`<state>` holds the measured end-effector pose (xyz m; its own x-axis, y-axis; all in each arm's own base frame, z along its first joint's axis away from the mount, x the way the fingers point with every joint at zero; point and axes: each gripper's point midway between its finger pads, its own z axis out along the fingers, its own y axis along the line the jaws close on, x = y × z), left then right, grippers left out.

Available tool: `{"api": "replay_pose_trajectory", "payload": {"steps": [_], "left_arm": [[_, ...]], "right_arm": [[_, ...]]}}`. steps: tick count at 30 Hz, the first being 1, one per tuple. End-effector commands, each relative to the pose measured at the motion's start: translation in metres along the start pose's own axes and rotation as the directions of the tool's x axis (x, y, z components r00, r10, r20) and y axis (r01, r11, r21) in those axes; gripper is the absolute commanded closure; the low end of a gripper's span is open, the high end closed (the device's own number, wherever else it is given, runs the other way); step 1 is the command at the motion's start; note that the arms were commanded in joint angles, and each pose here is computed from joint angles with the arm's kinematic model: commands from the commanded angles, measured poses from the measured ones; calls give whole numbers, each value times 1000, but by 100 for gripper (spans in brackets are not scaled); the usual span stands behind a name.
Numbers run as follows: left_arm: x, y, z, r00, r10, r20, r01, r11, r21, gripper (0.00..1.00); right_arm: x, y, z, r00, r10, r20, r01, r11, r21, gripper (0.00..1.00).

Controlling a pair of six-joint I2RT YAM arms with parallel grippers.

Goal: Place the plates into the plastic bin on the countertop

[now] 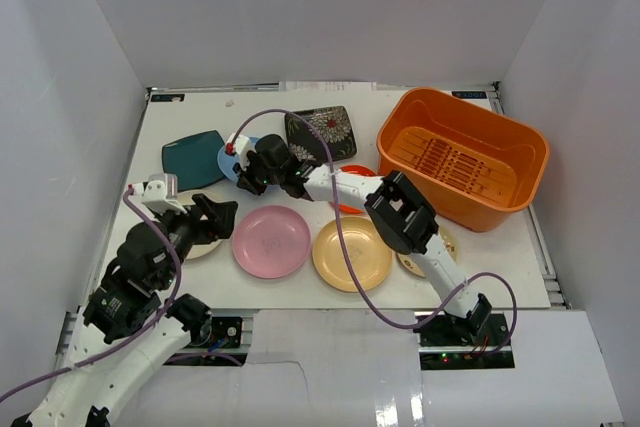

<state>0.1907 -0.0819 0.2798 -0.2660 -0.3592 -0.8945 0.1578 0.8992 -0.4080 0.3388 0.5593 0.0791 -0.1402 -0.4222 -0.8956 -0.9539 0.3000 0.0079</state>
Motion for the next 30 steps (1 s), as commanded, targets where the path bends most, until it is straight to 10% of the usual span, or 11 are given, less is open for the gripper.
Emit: {"api": "replay_pose_trajectory", "payload": {"steps": [1, 14, 21, 30], "left_arm": [[-9, -19, -4, 1000, 4, -6, -4, 996, 84, 13], [17, -100, -17, 971, 5, -239, 109, 882, 459, 22], [121, -91, 13, 795, 84, -600, 194, 903, 384, 27], [174, -78, 30, 605, 204, -770, 129, 929, 348, 28]], "right_arm": [[-80, 21, -35, 975, 15, 220, -5, 999, -46, 90], [-197, 0, -203, 849, -57, 525, -40, 984, 172, 92], [-126, -87, -321, 921, -58, 385, -200, 778, 595, 92], [-2, -161, -434, 949, 103, 297, -309, 479, 821, 92]]}}
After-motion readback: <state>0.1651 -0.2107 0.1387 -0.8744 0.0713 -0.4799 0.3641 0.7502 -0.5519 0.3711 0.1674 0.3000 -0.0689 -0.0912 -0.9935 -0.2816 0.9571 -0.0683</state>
